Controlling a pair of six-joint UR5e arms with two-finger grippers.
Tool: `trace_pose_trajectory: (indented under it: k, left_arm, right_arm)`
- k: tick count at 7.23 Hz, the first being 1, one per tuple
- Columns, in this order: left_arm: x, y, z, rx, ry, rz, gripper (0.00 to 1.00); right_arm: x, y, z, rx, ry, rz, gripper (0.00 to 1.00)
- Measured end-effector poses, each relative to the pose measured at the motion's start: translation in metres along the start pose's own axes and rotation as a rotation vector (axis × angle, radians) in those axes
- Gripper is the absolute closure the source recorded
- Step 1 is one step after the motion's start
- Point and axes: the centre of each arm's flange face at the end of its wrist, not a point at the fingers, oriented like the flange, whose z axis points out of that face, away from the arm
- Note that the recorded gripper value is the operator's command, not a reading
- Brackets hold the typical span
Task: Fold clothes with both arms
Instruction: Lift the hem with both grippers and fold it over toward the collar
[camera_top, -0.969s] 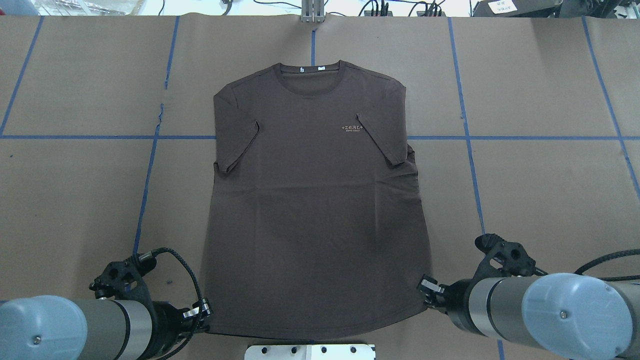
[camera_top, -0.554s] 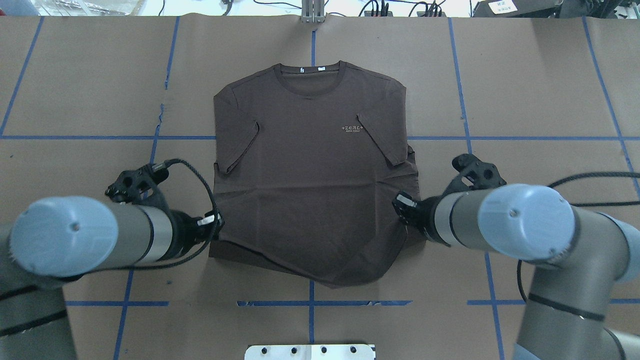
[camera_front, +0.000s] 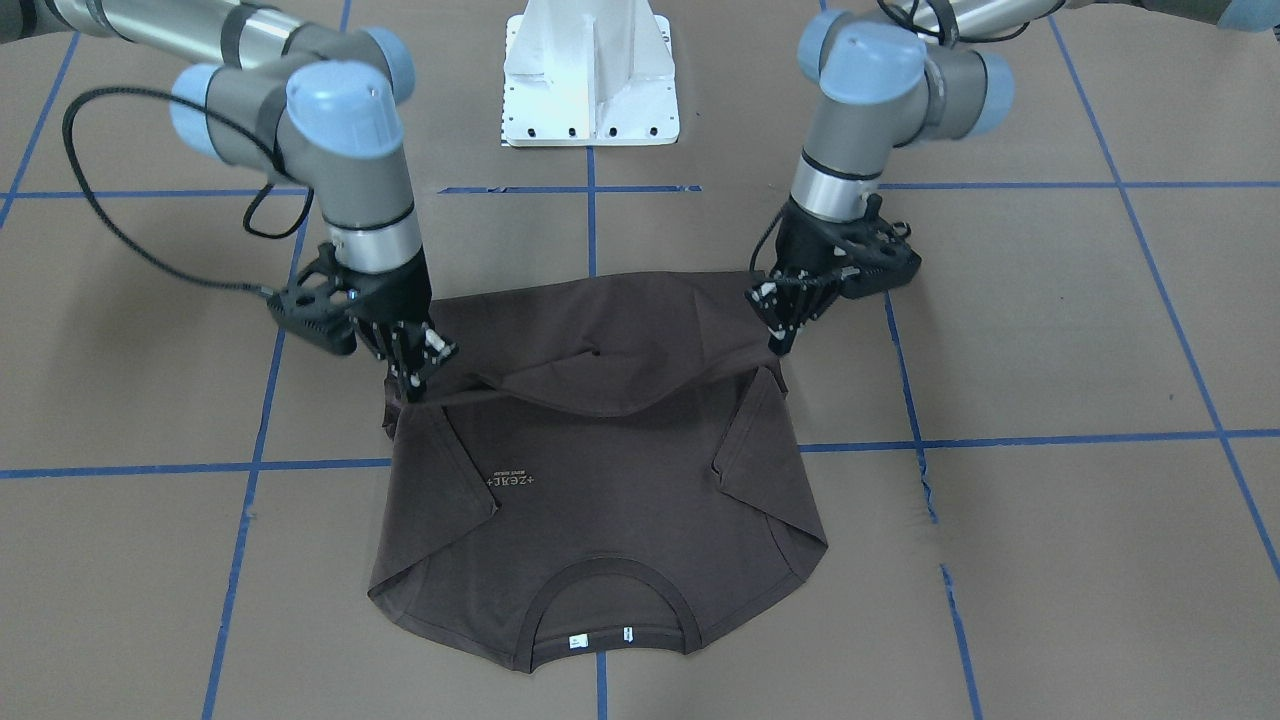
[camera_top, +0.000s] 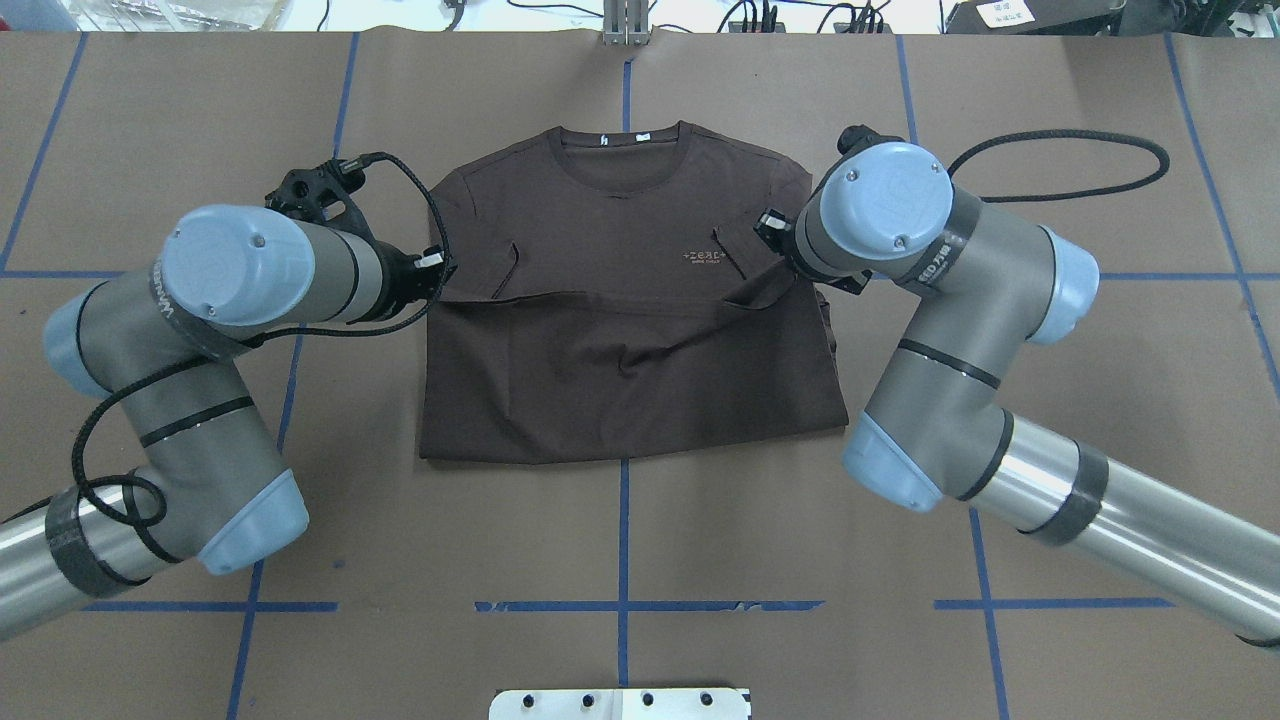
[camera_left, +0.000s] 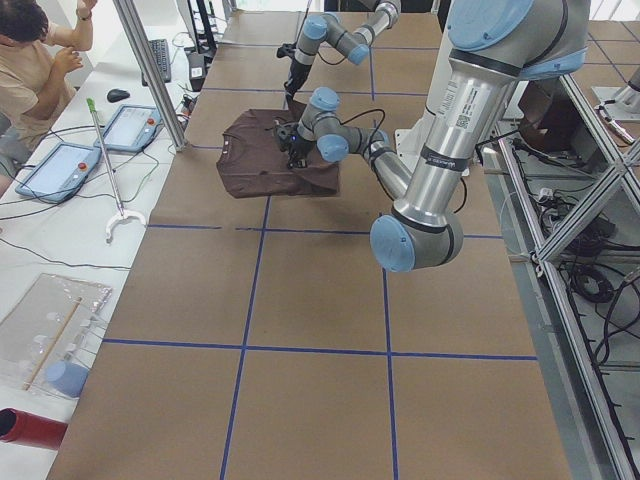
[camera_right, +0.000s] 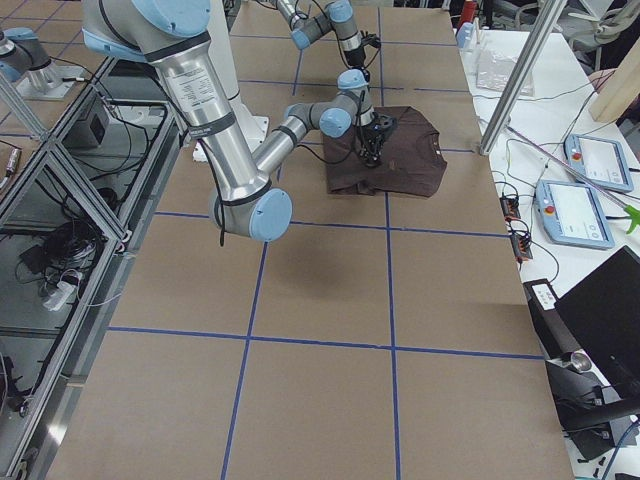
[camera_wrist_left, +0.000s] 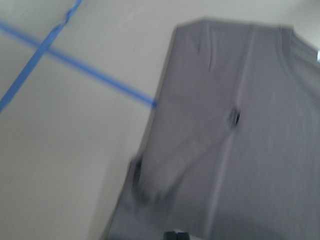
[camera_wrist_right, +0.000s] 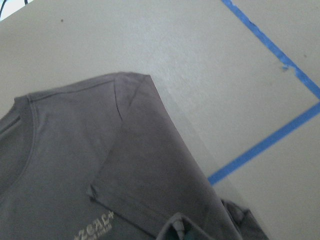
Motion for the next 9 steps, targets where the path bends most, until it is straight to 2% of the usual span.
trace_pose_trajectory:
  k: [1, 3, 5, 7, 8, 9]
  left_arm:
    - [0.006, -0.028, 0.006, 0.035, 0.020, -0.007, 1.00]
    - [0.022, -0.066, 0.028, 0.081, 0.003, -0.002, 1.00]
    - [0.026, -0.086, 0.061, 0.101, -0.026, 0.011, 1.00]
    - [0.015, -0.094, 0.087, 0.105, -0.032, 0.014, 1.00]
    - [0.011, -0.095, 0.093, 0.106, -0.035, 0.014, 0.82]
    - [0.010, -0.096, 0.095, 0.106, -0.027, 0.013, 0.73]
  right_arm:
    - [-0.014, -0.034, 0.012, 0.000, -0.002, 0.009, 1.00]
    - [-0.042, -0.079, 0.033, -0.003, 0.017, 0.016, 1.00]
    - [-0.055, -0.104, 0.057, 0.008, 0.023, 0.020, 1.00]
    - [-0.063, -0.112, 0.070, 0.010, 0.039, 0.024, 1.00]
    - [-0.064, -0.111, 0.074, 0.008, 0.047, 0.023, 0.94]
    - [-0.063, -0.107, 0.082, 0.006, 0.045, 0.017, 0.63]
